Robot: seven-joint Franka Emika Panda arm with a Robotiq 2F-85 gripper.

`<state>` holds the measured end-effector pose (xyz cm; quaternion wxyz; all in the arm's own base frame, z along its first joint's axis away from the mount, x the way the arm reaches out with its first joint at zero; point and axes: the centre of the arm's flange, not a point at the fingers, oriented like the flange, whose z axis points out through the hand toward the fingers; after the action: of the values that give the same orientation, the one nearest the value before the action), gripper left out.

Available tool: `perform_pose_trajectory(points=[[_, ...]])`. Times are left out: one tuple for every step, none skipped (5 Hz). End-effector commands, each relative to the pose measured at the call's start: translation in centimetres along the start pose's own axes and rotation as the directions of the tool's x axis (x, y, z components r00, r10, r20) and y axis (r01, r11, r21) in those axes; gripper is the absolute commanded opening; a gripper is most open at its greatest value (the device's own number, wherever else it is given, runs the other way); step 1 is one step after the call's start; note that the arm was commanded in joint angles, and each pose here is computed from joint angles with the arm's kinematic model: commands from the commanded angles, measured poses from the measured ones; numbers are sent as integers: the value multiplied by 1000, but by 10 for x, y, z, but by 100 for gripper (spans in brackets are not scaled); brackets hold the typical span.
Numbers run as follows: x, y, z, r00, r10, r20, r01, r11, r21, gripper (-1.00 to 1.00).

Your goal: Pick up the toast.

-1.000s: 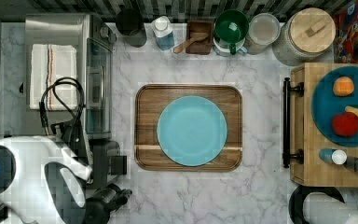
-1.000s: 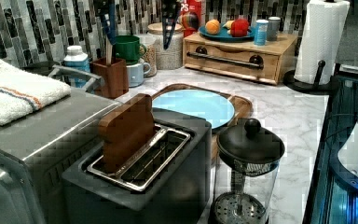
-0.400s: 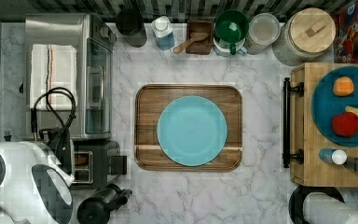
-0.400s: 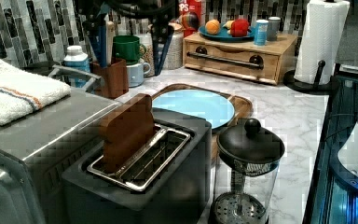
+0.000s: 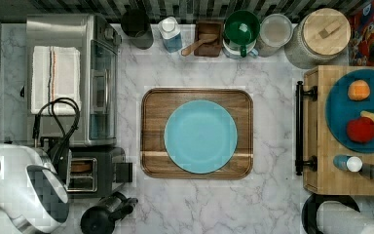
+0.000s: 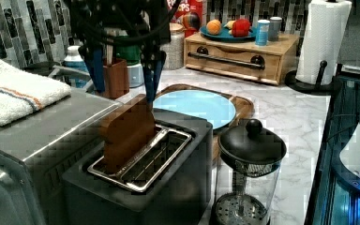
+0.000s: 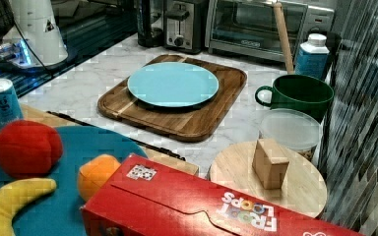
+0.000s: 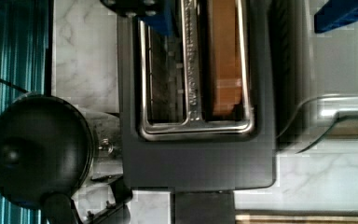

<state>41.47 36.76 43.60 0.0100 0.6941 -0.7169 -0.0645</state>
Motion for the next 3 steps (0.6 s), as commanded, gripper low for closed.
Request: perform_pose_trajectory(points=[[-77,45,-2,999,-34,3,35,999,-5,-100],[-80,45,-10,999,-37,2,37,999,-17,-100],[-81,41,-22,1000,-22,-2,22,999,-28,-100]])
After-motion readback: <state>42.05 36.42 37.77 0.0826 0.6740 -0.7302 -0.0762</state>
